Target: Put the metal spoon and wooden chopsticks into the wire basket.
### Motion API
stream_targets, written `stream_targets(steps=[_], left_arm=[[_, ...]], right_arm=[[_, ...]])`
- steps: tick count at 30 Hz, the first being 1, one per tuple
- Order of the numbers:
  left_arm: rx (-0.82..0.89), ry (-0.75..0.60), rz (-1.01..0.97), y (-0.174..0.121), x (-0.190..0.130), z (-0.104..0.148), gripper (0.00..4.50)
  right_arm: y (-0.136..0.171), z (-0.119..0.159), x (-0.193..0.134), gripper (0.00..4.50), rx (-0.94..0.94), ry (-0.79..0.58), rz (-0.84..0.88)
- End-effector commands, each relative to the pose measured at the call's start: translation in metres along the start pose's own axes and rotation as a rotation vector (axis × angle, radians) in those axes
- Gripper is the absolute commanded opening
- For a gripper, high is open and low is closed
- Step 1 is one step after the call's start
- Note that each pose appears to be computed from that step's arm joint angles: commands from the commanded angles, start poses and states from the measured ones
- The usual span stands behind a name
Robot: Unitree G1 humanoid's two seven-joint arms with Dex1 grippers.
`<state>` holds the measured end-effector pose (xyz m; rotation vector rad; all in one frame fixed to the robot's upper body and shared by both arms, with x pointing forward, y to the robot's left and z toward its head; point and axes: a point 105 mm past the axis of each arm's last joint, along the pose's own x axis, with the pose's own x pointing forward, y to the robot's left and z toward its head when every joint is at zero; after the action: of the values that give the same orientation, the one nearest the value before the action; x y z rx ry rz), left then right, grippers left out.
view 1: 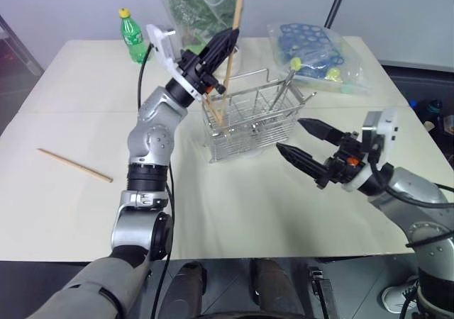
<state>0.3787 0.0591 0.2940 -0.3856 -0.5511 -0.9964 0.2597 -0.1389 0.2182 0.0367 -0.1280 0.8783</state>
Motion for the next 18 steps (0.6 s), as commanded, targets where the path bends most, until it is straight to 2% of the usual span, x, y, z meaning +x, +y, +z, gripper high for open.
stream_targets(steps=[1,18], left_arm=[[0.077,-0.037,-0.033,-0.009,0.004,0.012,0.07],[0.101,-0.058,-0.024,-0.021,-0.009,0.014,0.07]], right_arm=[[0.001,0.011,0.002,4.50,-0.035,-0.044,0.005],[0.000,0.010,0.008,4.50,-0.033,-0.048,0.027]])
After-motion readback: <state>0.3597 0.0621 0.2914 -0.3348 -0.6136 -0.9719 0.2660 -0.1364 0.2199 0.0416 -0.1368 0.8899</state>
